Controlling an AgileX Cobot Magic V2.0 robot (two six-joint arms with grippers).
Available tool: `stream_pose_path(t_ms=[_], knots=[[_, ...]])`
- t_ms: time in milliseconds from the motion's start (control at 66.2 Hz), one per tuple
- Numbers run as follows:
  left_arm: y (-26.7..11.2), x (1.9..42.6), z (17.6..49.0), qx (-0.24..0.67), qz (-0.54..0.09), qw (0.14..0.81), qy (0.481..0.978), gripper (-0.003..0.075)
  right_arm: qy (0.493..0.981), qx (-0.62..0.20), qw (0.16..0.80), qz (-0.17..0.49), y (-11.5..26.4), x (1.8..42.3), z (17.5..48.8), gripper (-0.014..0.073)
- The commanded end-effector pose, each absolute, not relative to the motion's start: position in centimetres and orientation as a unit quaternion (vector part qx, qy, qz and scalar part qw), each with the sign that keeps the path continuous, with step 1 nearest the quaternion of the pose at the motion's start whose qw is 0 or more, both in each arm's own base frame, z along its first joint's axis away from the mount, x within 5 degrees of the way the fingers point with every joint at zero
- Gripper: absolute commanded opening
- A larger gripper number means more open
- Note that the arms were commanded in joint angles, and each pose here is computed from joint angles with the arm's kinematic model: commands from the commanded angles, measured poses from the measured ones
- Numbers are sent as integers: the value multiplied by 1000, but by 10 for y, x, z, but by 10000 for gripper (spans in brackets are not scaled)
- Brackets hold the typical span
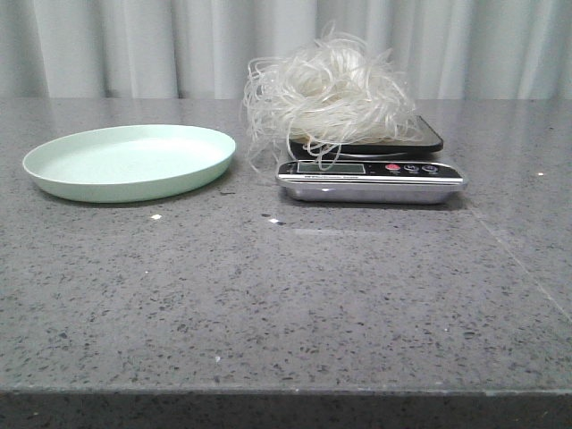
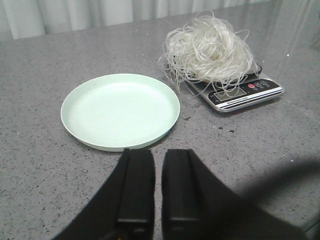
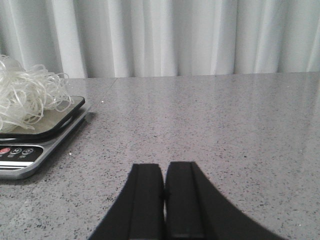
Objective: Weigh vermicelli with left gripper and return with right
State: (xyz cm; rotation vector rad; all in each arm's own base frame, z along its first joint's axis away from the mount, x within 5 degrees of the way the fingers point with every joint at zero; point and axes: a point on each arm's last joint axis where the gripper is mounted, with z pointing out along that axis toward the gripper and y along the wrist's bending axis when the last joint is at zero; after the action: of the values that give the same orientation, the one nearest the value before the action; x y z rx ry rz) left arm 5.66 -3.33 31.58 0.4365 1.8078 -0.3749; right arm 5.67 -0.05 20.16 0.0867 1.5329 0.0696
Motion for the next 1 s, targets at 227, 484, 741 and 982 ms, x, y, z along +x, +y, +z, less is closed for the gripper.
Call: stream_pose_path(t_ms=[227, 484, 741, 982], knots=[[-21, 31, 312, 168, -177, 665, 706, 127, 636, 42, 770, 28, -2, 54, 216, 179], [-21, 31, 311, 169, -176, 662, 708, 127, 565, 43, 823, 26, -3, 44, 262, 179], [-20, 32, 311, 173, -169, 665, 706, 127, 669, 34, 742, 35, 0, 80, 330, 179], [-21, 35, 308, 167, -170, 680, 694, 127, 715, 38, 697, 43, 1, 115, 351, 179]])
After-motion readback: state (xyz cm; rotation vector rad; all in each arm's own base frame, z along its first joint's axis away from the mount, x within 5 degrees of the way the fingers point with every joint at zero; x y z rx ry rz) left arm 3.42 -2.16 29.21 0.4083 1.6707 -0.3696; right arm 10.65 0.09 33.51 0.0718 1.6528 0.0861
